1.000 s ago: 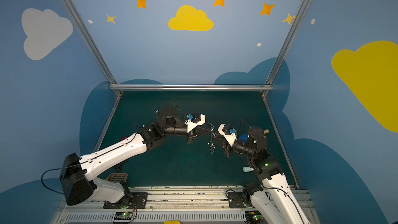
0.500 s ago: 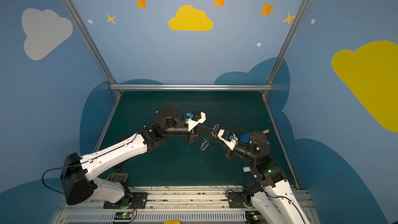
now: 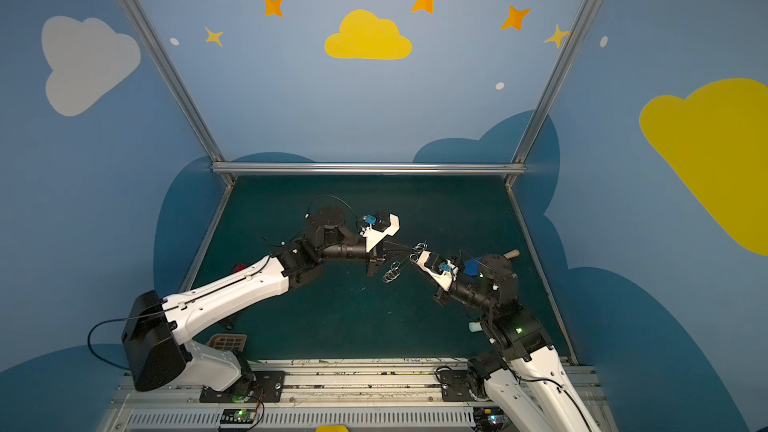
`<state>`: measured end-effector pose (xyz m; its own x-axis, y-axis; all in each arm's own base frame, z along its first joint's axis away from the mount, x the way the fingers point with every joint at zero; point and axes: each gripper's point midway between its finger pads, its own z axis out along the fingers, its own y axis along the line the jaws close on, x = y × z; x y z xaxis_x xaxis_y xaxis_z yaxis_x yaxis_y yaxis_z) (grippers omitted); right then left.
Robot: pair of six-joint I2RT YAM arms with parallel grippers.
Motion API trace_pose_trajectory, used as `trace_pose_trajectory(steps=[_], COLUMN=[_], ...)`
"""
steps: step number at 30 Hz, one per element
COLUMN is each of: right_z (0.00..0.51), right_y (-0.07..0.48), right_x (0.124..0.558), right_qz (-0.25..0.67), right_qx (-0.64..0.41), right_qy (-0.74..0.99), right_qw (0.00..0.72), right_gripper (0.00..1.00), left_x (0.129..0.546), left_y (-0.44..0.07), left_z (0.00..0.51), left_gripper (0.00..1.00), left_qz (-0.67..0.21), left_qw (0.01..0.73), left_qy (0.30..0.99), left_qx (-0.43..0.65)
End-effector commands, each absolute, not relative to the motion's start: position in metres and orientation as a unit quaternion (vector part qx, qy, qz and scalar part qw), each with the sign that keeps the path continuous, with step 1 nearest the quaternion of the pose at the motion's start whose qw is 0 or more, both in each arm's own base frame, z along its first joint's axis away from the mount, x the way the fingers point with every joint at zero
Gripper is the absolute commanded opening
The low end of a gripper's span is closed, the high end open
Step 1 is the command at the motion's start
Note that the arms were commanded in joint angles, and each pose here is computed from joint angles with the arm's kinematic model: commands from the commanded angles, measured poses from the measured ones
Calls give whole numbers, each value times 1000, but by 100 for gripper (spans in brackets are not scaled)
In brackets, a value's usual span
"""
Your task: Put the keys on the keyring
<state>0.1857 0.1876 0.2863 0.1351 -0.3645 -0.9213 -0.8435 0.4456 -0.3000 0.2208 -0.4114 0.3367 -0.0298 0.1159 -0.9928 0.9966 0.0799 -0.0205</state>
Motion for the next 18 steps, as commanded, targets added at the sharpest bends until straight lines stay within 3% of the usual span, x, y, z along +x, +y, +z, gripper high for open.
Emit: trace_pose_trajectory(steps=[1, 18], right_z=[284, 278], right_y=[192, 174], right_x=[182, 177], right_qz=[234, 268], right_qx=[-480, -436], right_qy=[629, 689], right_qw=[565, 514], right_gripper=[0, 0], left_x=[217, 221], left_y=[-414, -392], left_z=[360, 352], left_gripper=[4, 4], left_qz=[-472, -414], left_qw=[502, 511], left_qy=[523, 542], left_qx=[502, 523])
